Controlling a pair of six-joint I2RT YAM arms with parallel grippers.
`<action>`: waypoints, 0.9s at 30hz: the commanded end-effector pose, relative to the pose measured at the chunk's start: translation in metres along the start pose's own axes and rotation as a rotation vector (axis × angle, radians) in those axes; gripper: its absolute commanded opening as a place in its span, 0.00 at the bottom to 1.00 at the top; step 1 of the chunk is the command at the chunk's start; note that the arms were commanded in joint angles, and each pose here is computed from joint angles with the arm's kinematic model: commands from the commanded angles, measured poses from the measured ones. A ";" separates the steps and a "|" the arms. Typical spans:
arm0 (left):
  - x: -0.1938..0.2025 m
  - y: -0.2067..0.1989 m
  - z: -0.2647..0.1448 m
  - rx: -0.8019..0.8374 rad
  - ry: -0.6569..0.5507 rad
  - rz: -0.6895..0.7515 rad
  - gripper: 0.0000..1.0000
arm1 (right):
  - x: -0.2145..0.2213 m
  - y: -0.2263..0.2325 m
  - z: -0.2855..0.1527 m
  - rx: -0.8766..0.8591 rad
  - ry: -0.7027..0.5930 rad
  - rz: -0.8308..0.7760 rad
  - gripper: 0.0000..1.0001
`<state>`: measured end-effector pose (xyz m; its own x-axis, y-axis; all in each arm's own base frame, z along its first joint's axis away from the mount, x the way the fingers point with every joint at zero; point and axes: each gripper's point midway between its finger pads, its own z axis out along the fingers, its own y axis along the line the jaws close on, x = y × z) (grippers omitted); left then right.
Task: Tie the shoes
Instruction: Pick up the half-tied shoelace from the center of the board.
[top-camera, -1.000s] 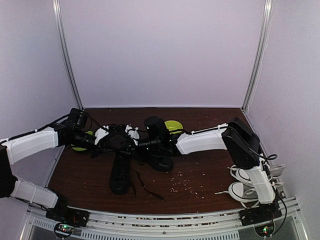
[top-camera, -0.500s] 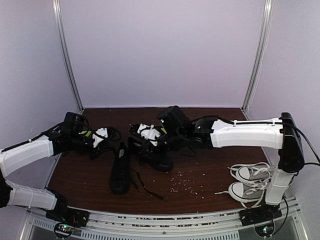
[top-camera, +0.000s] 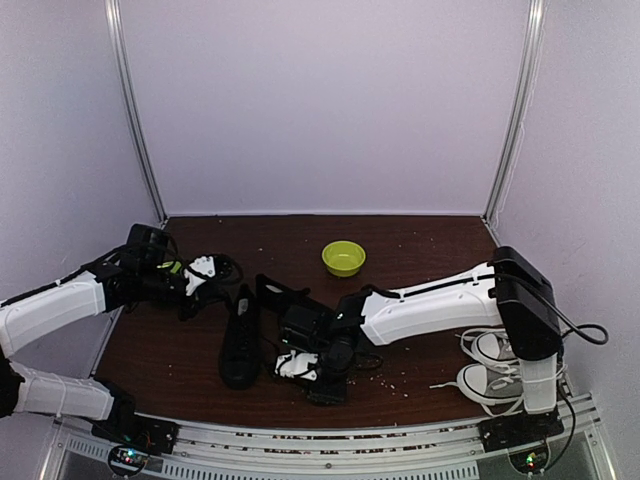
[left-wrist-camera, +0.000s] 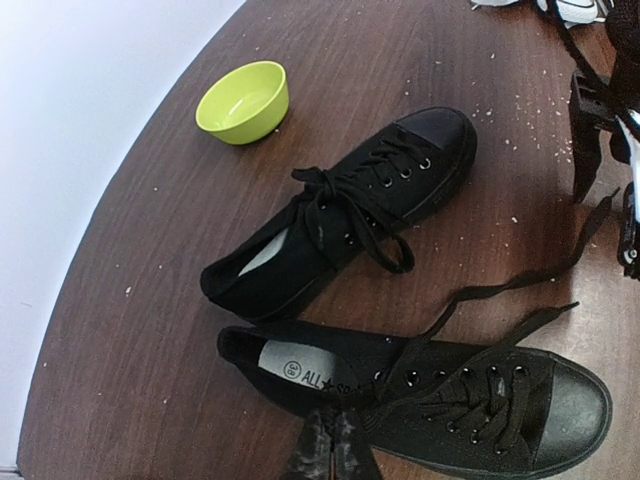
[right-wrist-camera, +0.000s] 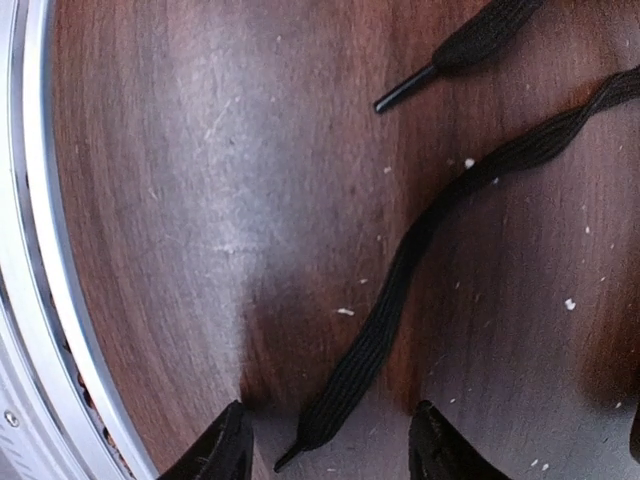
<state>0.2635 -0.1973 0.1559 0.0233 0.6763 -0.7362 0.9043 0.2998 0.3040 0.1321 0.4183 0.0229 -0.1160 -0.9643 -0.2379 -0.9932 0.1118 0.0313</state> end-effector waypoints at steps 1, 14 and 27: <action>-0.016 0.008 -0.007 -0.033 -0.041 0.040 0.00 | 0.002 -0.006 0.008 0.024 0.063 -0.008 0.52; -0.015 0.007 -0.006 -0.029 -0.041 0.045 0.00 | -0.055 -0.062 -0.070 -0.076 -0.272 0.198 0.00; -0.025 -0.006 -0.012 0.025 -0.096 0.068 0.00 | -0.242 -0.191 -0.204 -0.266 -1.103 0.643 0.00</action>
<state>0.2589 -0.1991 0.1597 0.0439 0.6691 -0.7419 0.9086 0.2820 0.3082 0.3548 0.5295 0.2604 -0.5152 -0.2106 -0.8308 -0.8245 0.3864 0.4133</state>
